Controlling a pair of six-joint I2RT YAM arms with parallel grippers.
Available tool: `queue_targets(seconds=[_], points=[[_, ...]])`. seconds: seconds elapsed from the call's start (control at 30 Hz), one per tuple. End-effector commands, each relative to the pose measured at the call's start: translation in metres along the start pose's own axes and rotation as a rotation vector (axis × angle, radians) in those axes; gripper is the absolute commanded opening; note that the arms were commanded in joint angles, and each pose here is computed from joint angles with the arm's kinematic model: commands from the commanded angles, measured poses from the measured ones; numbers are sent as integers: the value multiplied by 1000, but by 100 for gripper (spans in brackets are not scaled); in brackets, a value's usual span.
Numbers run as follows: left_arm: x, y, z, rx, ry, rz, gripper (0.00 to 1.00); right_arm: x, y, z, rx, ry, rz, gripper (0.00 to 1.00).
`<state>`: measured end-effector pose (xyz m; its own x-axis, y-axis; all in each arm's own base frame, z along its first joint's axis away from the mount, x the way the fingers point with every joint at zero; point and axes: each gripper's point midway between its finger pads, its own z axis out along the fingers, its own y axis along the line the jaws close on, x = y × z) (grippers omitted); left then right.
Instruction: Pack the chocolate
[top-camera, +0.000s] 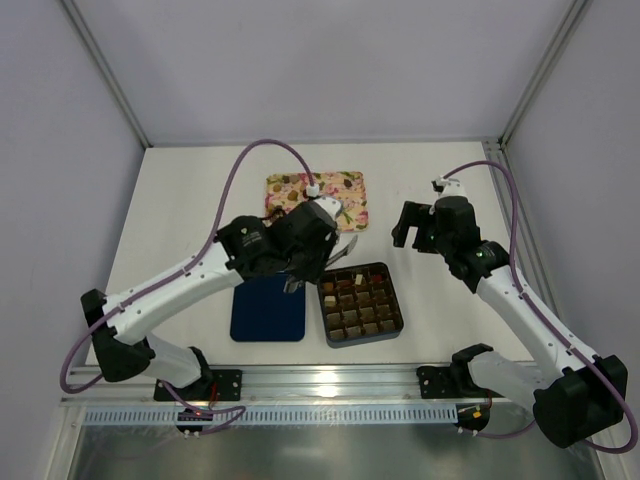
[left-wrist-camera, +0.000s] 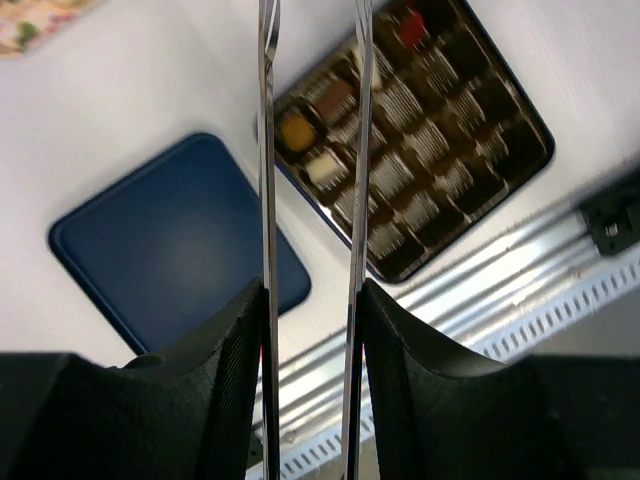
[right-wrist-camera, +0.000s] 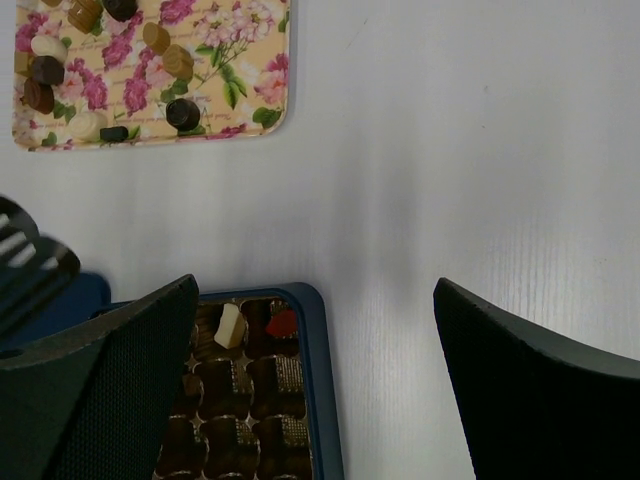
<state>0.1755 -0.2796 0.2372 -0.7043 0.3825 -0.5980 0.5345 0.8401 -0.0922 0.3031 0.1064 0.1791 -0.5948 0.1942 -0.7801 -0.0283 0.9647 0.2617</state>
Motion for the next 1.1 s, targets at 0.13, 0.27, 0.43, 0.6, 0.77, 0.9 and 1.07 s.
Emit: queue_targets(seconds=[0.13, 0.27, 0.43, 0.6, 0.77, 0.9, 1.07], points=[[-56, 98, 26, -287, -62, -151, 43, -11, 15, -1, -79, -28, -9, 100], [-58, 139, 64, -378, -1, -212, 42, -9, 20, 4, -102, -12, -12, 100], [-62, 175, 94, -444, 24, -264, 41, -5, 28, 6, -146, 6, -13, 100], [-70, 192, 114, -459, 51, -275, 41, 0, 29, 7, -160, 12, -8, 100], [-76, 196, 122, -452, 54, -276, 40, 3, 27, 7, -155, 13, -7, 100], [-76, 194, 125, -442, 61, -276, 40, 2, 26, 8, -151, 11, -9, 100], [-72, 197, 125, -455, 71, -275, 40, 2, 27, 9, -152, 12, -9, 100]])
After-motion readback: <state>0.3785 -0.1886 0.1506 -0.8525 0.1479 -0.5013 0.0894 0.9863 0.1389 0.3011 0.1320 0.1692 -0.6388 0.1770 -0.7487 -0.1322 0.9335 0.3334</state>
